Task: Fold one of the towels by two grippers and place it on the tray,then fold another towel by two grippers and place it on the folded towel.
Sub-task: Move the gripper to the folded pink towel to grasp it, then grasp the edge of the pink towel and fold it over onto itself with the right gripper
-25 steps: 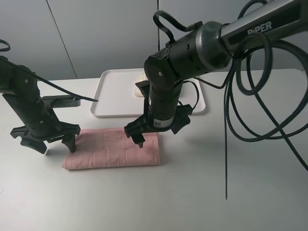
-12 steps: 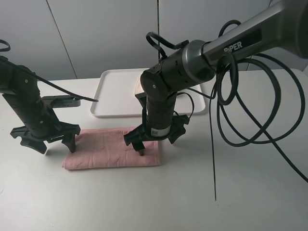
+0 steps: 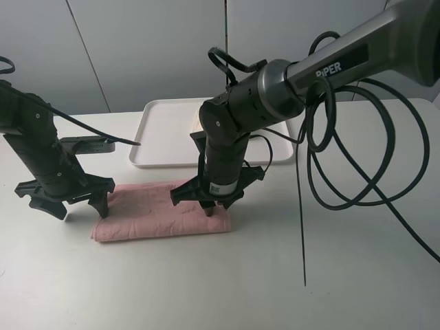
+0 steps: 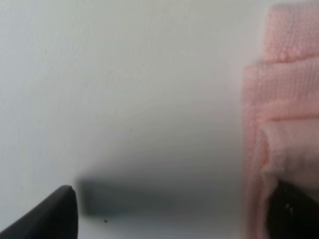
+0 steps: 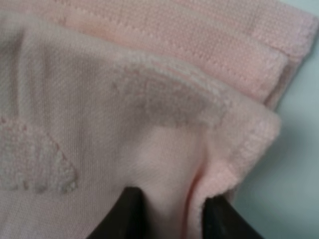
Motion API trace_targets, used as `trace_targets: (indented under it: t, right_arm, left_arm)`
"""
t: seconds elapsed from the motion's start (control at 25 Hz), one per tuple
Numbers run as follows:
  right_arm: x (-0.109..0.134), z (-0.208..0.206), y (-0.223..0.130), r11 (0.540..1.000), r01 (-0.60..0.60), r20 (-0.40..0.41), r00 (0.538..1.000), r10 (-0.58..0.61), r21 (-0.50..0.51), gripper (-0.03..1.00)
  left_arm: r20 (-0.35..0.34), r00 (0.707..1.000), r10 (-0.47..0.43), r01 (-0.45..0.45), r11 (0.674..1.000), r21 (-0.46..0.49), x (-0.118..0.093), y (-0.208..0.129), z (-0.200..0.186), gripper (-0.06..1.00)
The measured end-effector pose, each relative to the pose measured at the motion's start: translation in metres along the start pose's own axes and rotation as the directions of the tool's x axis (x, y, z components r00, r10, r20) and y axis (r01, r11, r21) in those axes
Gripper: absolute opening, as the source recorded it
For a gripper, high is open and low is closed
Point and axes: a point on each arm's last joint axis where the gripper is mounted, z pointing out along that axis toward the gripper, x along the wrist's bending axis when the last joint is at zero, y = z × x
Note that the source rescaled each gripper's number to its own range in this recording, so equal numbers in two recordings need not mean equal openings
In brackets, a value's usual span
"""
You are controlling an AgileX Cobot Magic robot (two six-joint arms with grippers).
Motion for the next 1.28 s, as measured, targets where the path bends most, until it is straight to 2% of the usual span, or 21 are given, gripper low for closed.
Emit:
trace_targets:
  t: [0.08, 0.32, 0.44, 0.48, 0.88, 1.04, 1.2, 1.28]
  right_arm:
    - [0.000, 0.000, 0.000, 1.000, 0.006, -0.001, 1.000, -0.006, -0.003, 0.25]
    - [0.001, 0.000, 0.002, 0.999, 0.030, -0.009, 1.000, -0.030, -0.022, 0.21]
    - [0.001, 0.000, 0.003, 0.998, 0.061, -0.012, 0.998, -0.062, -0.032, 0.04]
    - [0.001, 0.001, 0.002, 0.997, 0.070, -0.014, 0.997, -0.070, -0.033, 0.02]
    - [0.002, -0.003, 0.002, 0.994, 0.106, -0.022, 0.994, -0.107, -0.036, 0.02]
    - [0.003, -0.026, 0.004, 0.992, 0.105, -0.038, 0.993, -0.108, -0.070, 0.02]
    - [0.009, -0.046, 0.003, 0.992, 0.090, -0.101, 0.990, -0.099, -0.087, 0.02]
    - [0.014, -0.049, 0.001, 0.995, 0.069, -0.163, 0.983, -0.080, -0.072, 0.02]
  left_arm:
    - [0.000, 1.000, 0.000, 0.000, 1.000, 0.000, 0.000, 0.000, 0.000, 0.98]
    - [-0.001, 1.000, 0.002, -0.002, 1.000, 0.000, 0.000, 0.000, 0.000, 0.98]
    - [-0.001, 1.000, 0.002, -0.002, 1.000, 0.000, 0.000, 0.000, 0.000, 0.98]
    - [-0.001, 1.000, 0.002, -0.002, 1.000, 0.000, 0.000, 0.000, 0.000, 0.98]
    - [-0.002, 1.000, 0.003, -0.003, 1.000, -0.001, 0.000, 0.000, 0.000, 0.98]
    - [-0.002, 1.000, 0.003, -0.003, 1.000, -0.001, 0.000, 0.000, 0.000, 0.98]
    - [-0.002, 1.000, 0.003, -0.003, 1.000, -0.001, 0.000, 0.000, 0.000, 0.98]
    - [-0.003, 1.000, 0.005, -0.005, 1.000, -0.001, 0.000, 0.000, 0.000, 0.98]
